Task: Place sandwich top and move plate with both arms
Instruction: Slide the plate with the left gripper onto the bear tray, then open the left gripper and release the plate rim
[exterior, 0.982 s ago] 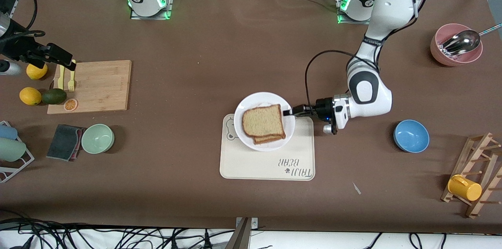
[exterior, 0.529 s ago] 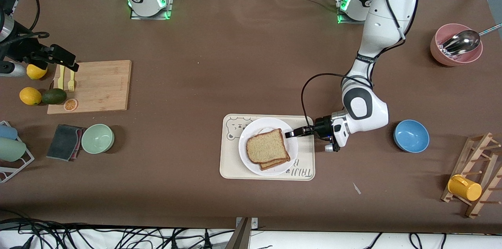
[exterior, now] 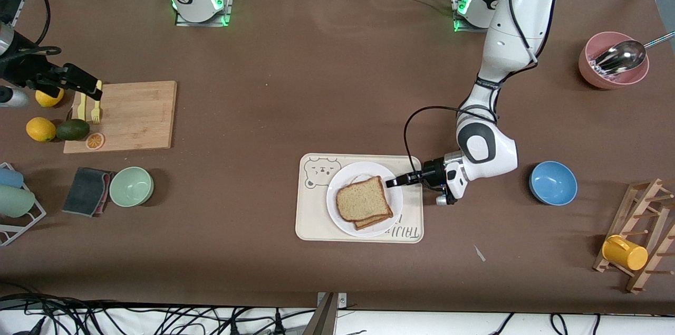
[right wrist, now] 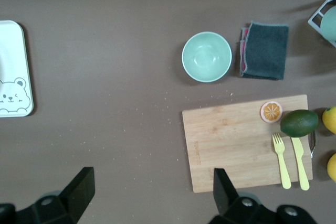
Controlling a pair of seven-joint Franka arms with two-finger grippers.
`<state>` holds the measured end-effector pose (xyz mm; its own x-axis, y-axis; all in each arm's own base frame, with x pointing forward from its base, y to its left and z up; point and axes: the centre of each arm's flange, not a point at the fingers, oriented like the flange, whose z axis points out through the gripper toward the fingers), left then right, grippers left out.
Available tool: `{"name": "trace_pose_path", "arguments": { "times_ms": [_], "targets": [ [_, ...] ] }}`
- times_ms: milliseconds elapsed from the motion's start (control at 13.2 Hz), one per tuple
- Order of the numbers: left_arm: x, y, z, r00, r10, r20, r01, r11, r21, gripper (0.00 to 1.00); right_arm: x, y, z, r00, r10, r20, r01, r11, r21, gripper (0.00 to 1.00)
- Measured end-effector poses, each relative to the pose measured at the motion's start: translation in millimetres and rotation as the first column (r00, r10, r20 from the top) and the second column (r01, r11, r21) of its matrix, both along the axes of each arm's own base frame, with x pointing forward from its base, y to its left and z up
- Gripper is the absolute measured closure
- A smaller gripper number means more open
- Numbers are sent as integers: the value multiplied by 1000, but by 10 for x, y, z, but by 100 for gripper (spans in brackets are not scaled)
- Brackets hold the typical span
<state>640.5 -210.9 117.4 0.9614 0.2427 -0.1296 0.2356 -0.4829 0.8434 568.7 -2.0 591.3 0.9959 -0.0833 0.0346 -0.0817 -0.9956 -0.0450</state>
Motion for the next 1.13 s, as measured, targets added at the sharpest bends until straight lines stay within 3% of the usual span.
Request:
{"name": "trace_pose_path", "arguments": {
  "times_ms": [76,151,529,680,755,982,1133],
  "targets": [
    [9,4,5,1000,5,2,-6,1000,5,91,21,1,20,1000,0,5,0,1000,0,0],
    [6,11,-2,1000,10,1,-10,1000,10,82,33,1,25,1000,0,6,0,1000,-1,0],
    [-143,102,122,999,30,-17,-30,999,22,27,34,14,-4,1000,4,-11,-4,1000,-3,0],
    [-203,236,370,997,81,14,-82,994,74,5,23,15,-15,1000,8,-24,-8,1000,-18,0],
    [-269,315,558,994,108,31,-111,989,93,0,17,18,-21,999,10,-31,-11,1000,-25,0],
    [-626,715,1323,981,181,73,-187,979,77,0,6,67,-34,999,20,-44,-22,999,-30,0],
    [-926,956,1747,982,149,118,-161,982,96,0,5,77,-33,999,22,-45,-24,999,-31,0]
  ]
}}
